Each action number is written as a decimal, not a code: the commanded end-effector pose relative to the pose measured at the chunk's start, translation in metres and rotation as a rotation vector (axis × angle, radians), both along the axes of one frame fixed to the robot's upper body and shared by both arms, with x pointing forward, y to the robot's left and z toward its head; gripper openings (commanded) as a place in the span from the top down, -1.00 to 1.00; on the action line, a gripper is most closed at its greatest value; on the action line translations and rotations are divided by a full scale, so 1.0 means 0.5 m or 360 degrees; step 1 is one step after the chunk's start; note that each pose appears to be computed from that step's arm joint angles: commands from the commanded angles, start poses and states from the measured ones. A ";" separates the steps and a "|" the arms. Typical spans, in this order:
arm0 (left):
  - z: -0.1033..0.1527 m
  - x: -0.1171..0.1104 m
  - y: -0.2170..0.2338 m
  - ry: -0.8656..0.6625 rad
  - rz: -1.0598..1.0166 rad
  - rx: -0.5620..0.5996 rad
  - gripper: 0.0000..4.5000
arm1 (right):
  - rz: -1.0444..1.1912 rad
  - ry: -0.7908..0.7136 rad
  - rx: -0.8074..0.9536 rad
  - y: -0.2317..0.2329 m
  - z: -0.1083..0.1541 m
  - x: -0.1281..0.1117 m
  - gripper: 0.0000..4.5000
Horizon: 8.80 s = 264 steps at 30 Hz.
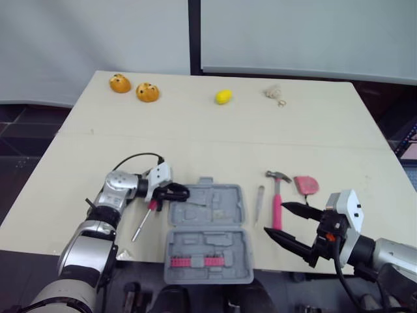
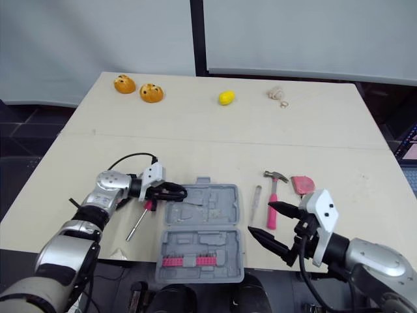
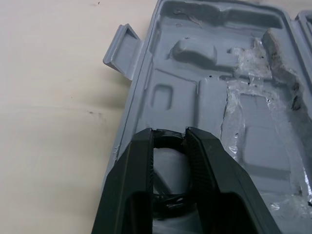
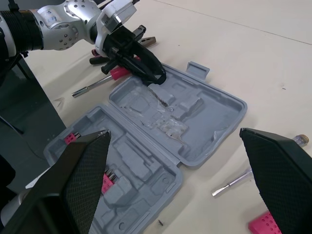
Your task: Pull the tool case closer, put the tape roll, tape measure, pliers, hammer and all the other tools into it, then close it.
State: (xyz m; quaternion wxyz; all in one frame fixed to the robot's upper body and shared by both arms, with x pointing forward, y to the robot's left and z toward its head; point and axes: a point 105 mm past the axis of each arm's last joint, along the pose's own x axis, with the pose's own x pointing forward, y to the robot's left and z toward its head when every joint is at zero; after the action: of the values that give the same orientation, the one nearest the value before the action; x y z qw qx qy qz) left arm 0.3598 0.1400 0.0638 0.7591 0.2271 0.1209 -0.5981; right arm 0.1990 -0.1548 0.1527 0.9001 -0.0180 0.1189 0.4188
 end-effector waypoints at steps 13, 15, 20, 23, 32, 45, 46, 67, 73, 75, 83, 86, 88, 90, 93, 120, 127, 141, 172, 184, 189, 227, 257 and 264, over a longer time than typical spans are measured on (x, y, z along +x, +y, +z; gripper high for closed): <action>0.153 -0.006 0.076 -0.0098 0.0116 -0.0391 -0.11 | -0.0130 -0.0057 -0.0180 -0.081 0.031 0.013 -1.00; 0.176 -0.031 0.118 -0.0110 0.0215 -0.0411 -0.57 | -0.0200 -0.0029 -0.0239 -0.125 0.034 0.012 -1.00; 0.164 -0.124 0.269 -0.0055 0.0672 -0.0299 -0.99 | -0.0451 0.0078 -0.0377 -0.268 0.030 0.003 -1.00; 0.128 -0.199 0.363 0.0080 0.0984 -0.0222 -0.99 | -0.0608 0.0139 -0.0513 -0.354 0.016 -0.006 -1.00; 0.057 -0.336 0.532 0.0135 0.1643 -0.0052 -0.99 | -0.0812 0.0159 -0.0625 -0.467 -0.005 -0.017 -1.00; 0.087 -0.280 0.458 0.0046 0.1387 -0.0054 -0.99 | -0.0825 0.0016 -0.0459 -0.450 -0.042 0.011 -1.00; 0.100 -0.262 0.420 0.0043 0.1263 -0.0095 -0.99 | -0.0836 -0.0016 -0.0409 -0.427 -0.049 0.017 -1.00; 0.244 -0.180 -0.043 0.0023 -0.0371 -0.0421 -0.99 | -0.1173 -0.0061 -0.0156 -0.147 -0.089 0.185 -1.00; 0.240 -0.173 -0.037 0.0013 -0.0367 -0.0409 -0.99 | -0.1271 -0.0020 -0.0160 -0.149 -0.101 0.224 -1.00; 0.236 -0.170 -0.033 0.0003 -0.0351 -0.0400 -0.99 | -0.1264 0.0013 -0.0169 -0.146 -0.113 0.231 -1.00; 0.236 -0.166 -0.023 -0.0044 -0.0311 -0.0376 -0.99 | -0.1275 0.0145 -0.0203 -0.151 -0.161 0.234 -1.00; 0.238 -0.168 -0.021 -0.0051 -0.0311 -0.0377 -0.99 | -0.1290 0.0167 -0.0198 -0.154 -0.168 0.240 -1.00; 0.240 -0.169 -0.021 -0.0059 -0.0311 -0.0379 -0.99 | -0.1304 0.0186 -0.0178 -0.156 -0.173 0.246 -1.00; 0.242 -0.167 -0.020 -0.0070 -0.0304 -0.0380 -0.99 | -0.1312 0.0202 -0.0171 -0.157 -0.180 0.251 -1.00; 0.245 -0.166 -0.019 -0.0080 -0.0299 -0.0380 -1.00 | -0.1312 0.0224 -0.0182 -0.156 -0.192 0.254 -0.75; 0.249 -0.154 -0.017 -0.0114 -0.0282 -0.0347 -1.00 | -0.1305 0.0282 -0.0160 -0.153 -0.230 0.255 0.55; 0.252 -0.158 -0.015 -0.0107 -0.0292 -0.0351 -1.00 | -0.1246 0.0278 -0.0174 -0.151 -0.231 0.247 0.98; 0.235 -0.211 0.028 0.0018 -0.0382 -0.0179 -1.00 | -0.0981 0.0393 -0.0220 -0.134 -0.219 0.109 0.98; 0.221 -0.235 0.020 0.0109 -0.0503 -0.0118 -1.00 | -0.0818 0.0718 -0.0237 -0.073 -0.261 -0.077 0.98; 0.217 -0.236 0.015 0.0100 -0.0492 -0.0136 -1.00 | -0.0673 0.0678 -0.0260 -0.078 -0.217 -0.094 0.64; 0.220 -0.239 0.012 0.0091 -0.0491 -0.0146 -1.00 | -0.0154 0.0551 -0.0435 -0.103 -0.114 -0.112 -0.44; 0.231 -0.239 -0.002 0.0007 -0.0510 -0.0138 -1.00 | 0.1059 -0.0192 -0.1298 -0.133 -0.194 0.096 -0.97; 0.181 -0.207 0.067 -0.0034 -0.0344 0.0026 -1.00 | 0.1144 -0.0044 -0.1132 0.041 -0.008 0.099 -0.30; 0.176 -0.180 0.083 -0.0097 -0.0282 0.0026 -1.00 | 0.1152 -0.0068 -0.1273 0.136 -0.010 0.185 -0.30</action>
State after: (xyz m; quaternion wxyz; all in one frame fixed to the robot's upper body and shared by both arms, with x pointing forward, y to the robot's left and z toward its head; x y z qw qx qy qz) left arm 0.2668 0.1788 0.1479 0.7018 0.2501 0.0912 -0.6608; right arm 0.2845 -0.0869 0.1500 0.6228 -0.3980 0.2228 0.6356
